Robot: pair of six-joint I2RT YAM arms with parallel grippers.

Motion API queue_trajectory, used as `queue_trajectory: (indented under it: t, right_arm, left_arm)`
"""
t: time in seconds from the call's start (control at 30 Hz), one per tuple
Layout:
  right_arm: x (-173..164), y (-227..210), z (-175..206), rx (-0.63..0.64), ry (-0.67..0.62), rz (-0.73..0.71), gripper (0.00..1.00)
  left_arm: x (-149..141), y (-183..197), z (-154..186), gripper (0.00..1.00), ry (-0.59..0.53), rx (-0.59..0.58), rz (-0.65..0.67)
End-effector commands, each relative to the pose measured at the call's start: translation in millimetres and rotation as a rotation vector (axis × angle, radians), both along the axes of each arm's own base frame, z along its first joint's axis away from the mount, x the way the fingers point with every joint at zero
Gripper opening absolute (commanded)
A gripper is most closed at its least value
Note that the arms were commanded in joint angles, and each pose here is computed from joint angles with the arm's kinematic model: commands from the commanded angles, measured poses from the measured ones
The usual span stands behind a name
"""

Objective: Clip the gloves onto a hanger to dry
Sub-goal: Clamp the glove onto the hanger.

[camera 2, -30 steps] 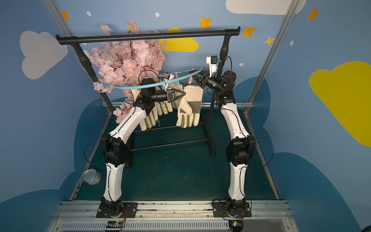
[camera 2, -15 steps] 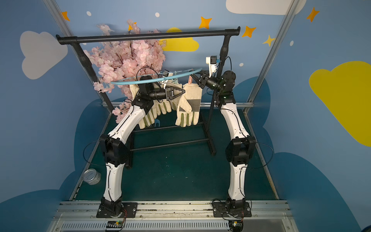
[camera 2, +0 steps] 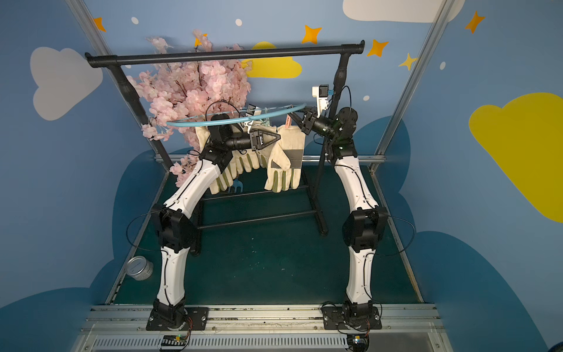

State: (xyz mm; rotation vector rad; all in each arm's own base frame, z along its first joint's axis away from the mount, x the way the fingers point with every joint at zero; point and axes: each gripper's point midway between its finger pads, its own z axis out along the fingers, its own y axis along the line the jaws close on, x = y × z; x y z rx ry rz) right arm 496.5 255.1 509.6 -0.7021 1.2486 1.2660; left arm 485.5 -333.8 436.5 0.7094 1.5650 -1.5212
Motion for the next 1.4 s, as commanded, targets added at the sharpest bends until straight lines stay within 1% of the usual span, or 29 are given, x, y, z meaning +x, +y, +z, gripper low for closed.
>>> queue_trajectory:
  t: [0.0, 0.17, 0.23, 0.27, 0.33, 0.47, 0.53, 0.6, 0.67, 0.73, 0.77, 0.83, 0.9, 0.93, 0.97, 1.03, 1.07, 1.2, 1.23, 1.37]
  right_arm:
    - [-2, 3, -11, -0.022, 0.035, 0.044, 0.11]
    - [-4, 7, -15, -0.033, 0.044, 0.055, 0.12]
    - [-4, 7, -15, -0.036, 0.038, 0.055, 0.15]
    - [-4, 8, -15, -0.036, 0.039, 0.054, 0.19]
    - [-3, 6, -12, -0.029, 0.036, 0.041, 0.33]
    - [-3, 4, -7, -0.017, 0.025, 0.023, 0.40]
    - [-3, 4, -3, -0.011, 0.018, 0.016, 0.42]
    - [-3, 3, 0, -0.004, 0.013, 0.007, 0.43]
    - [-2, 2, 2, 0.005, 0.014, -0.003, 0.41]
    - [-2, 1, 5, 0.013, 0.008, -0.008, 0.42]
    - [-2, 1, 6, 0.019, 0.007, -0.011, 0.45]
    - [-2, 0, 8, 0.027, 0.004, -0.013, 0.46]
    - [-3, 0, 11, 0.032, 0.001, -0.016, 0.47]
    - [-3, -1, 12, 0.034, -0.002, -0.018, 0.49]
    - [-3, -2, 13, 0.036, -0.001, -0.022, 0.49]
    - [-4, -2, 15, 0.041, -0.001, -0.025, 0.50]
    - [-4, -3, 16, 0.044, 0.005, -0.029, 0.53]
    - [-5, -5, 20, 0.059, 0.016, -0.045, 0.56]
    - [-3, -7, 18, 0.058, 0.029, -0.056, 0.57]
    - [-4, -10, 7, 0.042, 0.049, -0.094, 0.59]
  left_arm:
    - [-8, 15, 44, 0.03, -0.138, -0.062, 0.015]
    - [-9, 15, 47, 0.03, -0.144, -0.068, 0.017]
    - [-9, 15, 47, 0.03, -0.140, -0.067, 0.018]
    - [-9, 15, 45, 0.03, -0.138, -0.064, 0.016]
    - [-8, 15, 41, 0.03, -0.130, -0.058, 0.021]
    - [-7, 14, 32, 0.03, -0.120, -0.043, 0.017]
    - [-8, 13, 30, 0.04, -0.118, -0.039, 0.010]
    - [-8, 13, 26, 0.12, -0.115, -0.033, 0.006]
    - [-10, 11, 25, 0.12, -0.116, -0.028, -0.006]
    - [-11, 10, 23, 0.16, -0.111, -0.020, -0.008]
    - [-11, 10, 21, 0.15, -0.111, -0.016, -0.006]
    - [-10, 10, 19, 0.15, -0.107, -0.010, -0.004]
    - [-10, 10, 21, 0.08, -0.112, -0.009, 0.000]
    - [-10, 11, 21, 0.09, -0.114, -0.010, 0.004]
    - [-10, 11, 23, 0.12, -0.118, -0.011, 0.009]
    - [-10, 11, 25, 0.13, -0.123, -0.010, 0.014]
    - [-9, 11, 26, 0.12, -0.123, -0.010, 0.016]
    - [-7, 12, 30, 0.08, -0.116, -0.014, 0.033]
    - [-7, 12, 33, 0.03, -0.119, -0.020, 0.033]
    - [-9, 16, 49, 0.03, -0.138, -0.046, 0.063]
